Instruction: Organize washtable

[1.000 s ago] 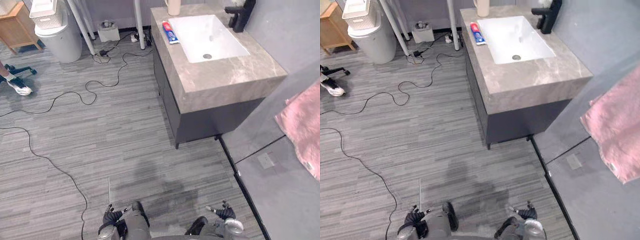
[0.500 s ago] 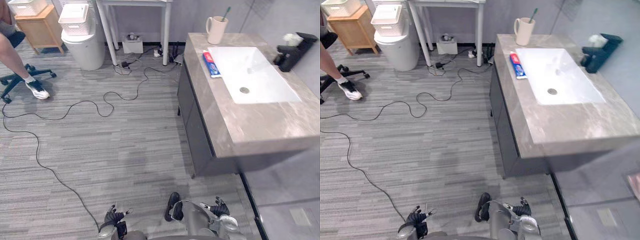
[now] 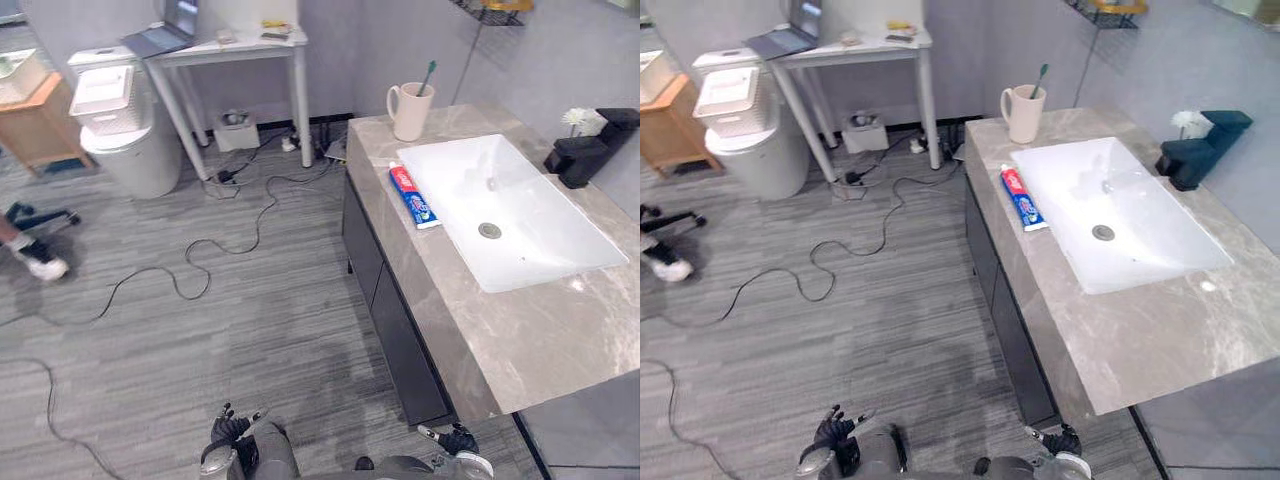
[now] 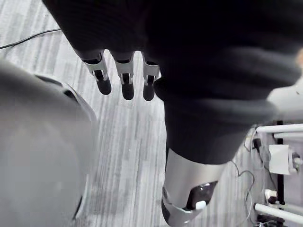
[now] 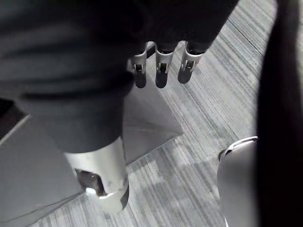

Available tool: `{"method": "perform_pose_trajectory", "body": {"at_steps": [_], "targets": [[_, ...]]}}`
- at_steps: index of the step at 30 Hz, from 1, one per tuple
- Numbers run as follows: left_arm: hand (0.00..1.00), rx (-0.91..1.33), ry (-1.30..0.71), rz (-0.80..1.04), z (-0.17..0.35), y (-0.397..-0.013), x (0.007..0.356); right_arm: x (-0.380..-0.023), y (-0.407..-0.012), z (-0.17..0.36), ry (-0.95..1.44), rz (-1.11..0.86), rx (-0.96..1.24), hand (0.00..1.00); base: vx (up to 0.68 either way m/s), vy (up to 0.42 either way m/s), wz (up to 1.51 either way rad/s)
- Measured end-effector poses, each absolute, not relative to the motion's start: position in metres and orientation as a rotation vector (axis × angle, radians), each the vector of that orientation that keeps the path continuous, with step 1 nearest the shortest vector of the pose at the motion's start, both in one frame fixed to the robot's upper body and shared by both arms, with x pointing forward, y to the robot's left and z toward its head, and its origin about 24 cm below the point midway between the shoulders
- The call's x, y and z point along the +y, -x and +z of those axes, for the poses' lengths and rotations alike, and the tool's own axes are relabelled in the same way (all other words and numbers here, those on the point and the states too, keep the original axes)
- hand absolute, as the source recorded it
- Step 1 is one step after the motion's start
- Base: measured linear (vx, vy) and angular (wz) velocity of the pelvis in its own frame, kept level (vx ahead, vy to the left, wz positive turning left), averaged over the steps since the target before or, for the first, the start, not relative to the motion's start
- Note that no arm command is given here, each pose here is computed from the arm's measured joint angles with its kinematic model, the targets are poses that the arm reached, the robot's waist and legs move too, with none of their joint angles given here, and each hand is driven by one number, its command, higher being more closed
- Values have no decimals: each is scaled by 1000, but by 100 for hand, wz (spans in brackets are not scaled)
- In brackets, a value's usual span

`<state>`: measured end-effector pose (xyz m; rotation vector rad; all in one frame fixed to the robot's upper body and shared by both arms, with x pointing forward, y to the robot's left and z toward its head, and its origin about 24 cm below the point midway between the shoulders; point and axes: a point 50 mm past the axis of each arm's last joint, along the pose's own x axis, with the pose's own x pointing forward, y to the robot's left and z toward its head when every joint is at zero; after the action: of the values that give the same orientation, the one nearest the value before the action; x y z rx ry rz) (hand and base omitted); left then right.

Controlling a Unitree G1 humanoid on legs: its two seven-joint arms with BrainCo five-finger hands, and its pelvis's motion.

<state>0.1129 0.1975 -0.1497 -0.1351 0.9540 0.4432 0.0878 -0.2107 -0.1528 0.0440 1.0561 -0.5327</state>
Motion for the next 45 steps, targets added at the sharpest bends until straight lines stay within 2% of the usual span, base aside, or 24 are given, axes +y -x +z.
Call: {"method": "perform_pose_trajectory", "body": {"at_steps": [1, 3, 14, 18, 22, 28, 35, 45], "targets": [[0, 947, 105, 438, -148, -115, 205, -209, -72, -156, -27, -530, 1092, 0, 243, 346, 8], [0, 957, 89, 438, -149, -115, 209, -207, -63, -158, -28, -535, 1119, 0, 241, 280, -33], [0, 971, 55, 332, -150, -122, 189, -199, -75, -157, -9, -428, 1072, 0, 248, 83, -17], [0, 973, 113, 295, -152, -125, 164, -218, -57, -160, -38, -403, 1154, 0, 379, -124, 46], [0, 943, 111, 286, -148, -129, 166, -223, -41, -163, -27, -405, 1226, 0, 328, 47, -24], [0, 899, 114, 295, -143, -139, 169, -221, -62, -158, 14, -454, 1132, 0, 172, 288, -58], [0, 927, 79, 312, -146, -133, 182, -203, -55, -162, -4, -433, 1154, 0, 193, 351, -88], [0, 1035, 64, 273, -158, -118, 176, -215, -66, -160, 51, -401, 1141, 0, 128, 91, -114]]}}
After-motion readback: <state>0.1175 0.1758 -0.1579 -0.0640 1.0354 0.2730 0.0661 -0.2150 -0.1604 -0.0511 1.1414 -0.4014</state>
